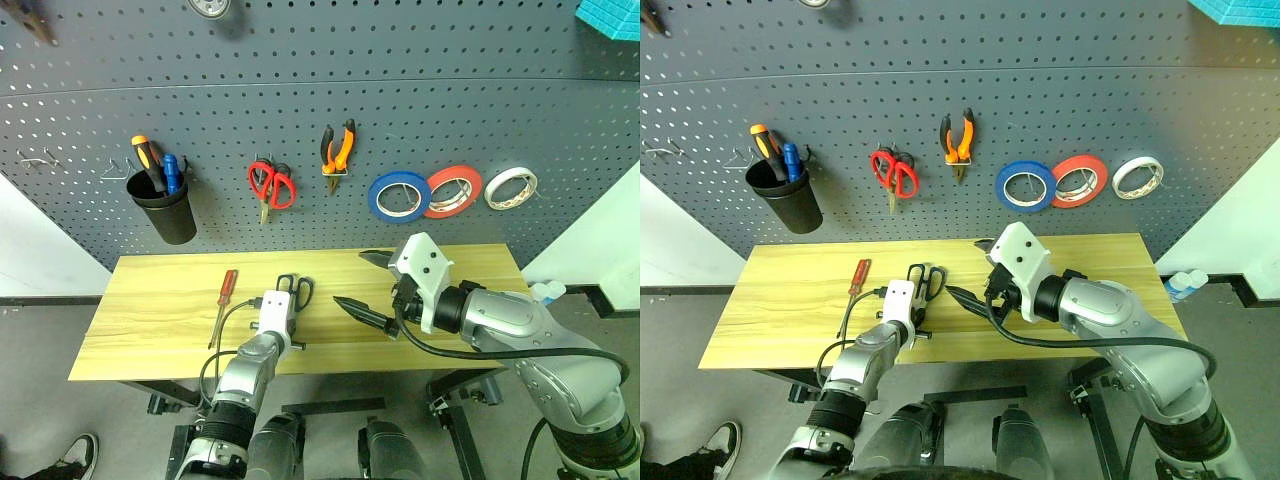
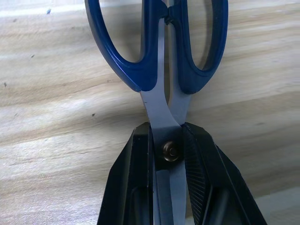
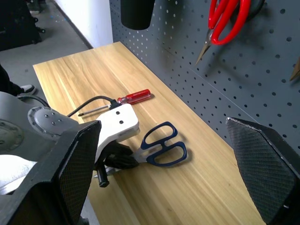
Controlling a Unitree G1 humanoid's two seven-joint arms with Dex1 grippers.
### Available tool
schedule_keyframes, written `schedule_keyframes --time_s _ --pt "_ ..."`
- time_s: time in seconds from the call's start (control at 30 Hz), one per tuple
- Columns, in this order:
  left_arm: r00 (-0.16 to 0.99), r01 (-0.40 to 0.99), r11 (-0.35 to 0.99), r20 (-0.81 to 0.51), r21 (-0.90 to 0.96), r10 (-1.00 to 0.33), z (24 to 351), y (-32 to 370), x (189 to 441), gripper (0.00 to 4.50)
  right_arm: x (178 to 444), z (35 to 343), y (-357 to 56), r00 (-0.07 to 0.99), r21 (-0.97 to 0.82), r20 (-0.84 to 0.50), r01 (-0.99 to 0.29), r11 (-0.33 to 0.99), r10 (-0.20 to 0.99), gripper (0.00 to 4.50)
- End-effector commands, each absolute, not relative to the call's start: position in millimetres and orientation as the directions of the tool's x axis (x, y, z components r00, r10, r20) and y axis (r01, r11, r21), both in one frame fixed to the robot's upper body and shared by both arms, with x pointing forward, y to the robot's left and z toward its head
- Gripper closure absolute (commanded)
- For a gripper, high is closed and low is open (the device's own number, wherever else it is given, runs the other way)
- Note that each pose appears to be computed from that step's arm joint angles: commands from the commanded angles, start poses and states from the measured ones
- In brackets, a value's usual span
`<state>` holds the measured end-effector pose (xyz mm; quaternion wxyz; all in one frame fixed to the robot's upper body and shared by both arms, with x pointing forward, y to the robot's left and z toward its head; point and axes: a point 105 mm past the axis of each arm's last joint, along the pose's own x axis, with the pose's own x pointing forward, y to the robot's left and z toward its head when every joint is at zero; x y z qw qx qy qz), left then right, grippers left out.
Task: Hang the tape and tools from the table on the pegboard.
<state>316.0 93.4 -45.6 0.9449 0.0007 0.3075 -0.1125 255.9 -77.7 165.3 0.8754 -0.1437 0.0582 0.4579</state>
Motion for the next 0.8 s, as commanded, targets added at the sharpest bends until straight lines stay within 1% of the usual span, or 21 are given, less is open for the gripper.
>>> schedule_keyframes --time_s 0.03,0.23,0.37,0.57,0.67,0.8 --pt "0.831 0.248 0.968 -0.506 -0.039 -0.233 -25 93 322 3.92 254 172 -76 0.572 -0.232 -0.208 -0.817 0.528 0.794 0.0" --pt "0.845 0.267 0.964 -0.477 -0.016 -0.242 -17 99 318 3.92 254 172 -76 0.571 -0.233 -0.21 -0.818 0.527 0.793 0.0" --pt "0.86 0.296 0.955 -0.435 -0.003 -0.268 -4 98 316 3.92 255 171 -77 0.571 -0.235 -0.212 -0.817 0.526 0.793 0.0" --pt "0.894 0.386 0.92 -0.276 0.071 -0.354 32 87 317 3.92 256 170 -79 0.572 -0.236 -0.218 -0.817 0.525 0.791 0.0" --pt "0.892 0.444 0.883 -0.166 0.152 -0.42 54 78 316 3.93 258 169 -79 0.573 -0.238 -0.219 -0.816 0.526 0.79 0.0" --pt "0.877 0.481 0.85 -0.098 0.215 -0.471 64 74 310 3.93 260 169 -80 0.574 -0.24 -0.22 -0.815 0.527 0.788 0.0"
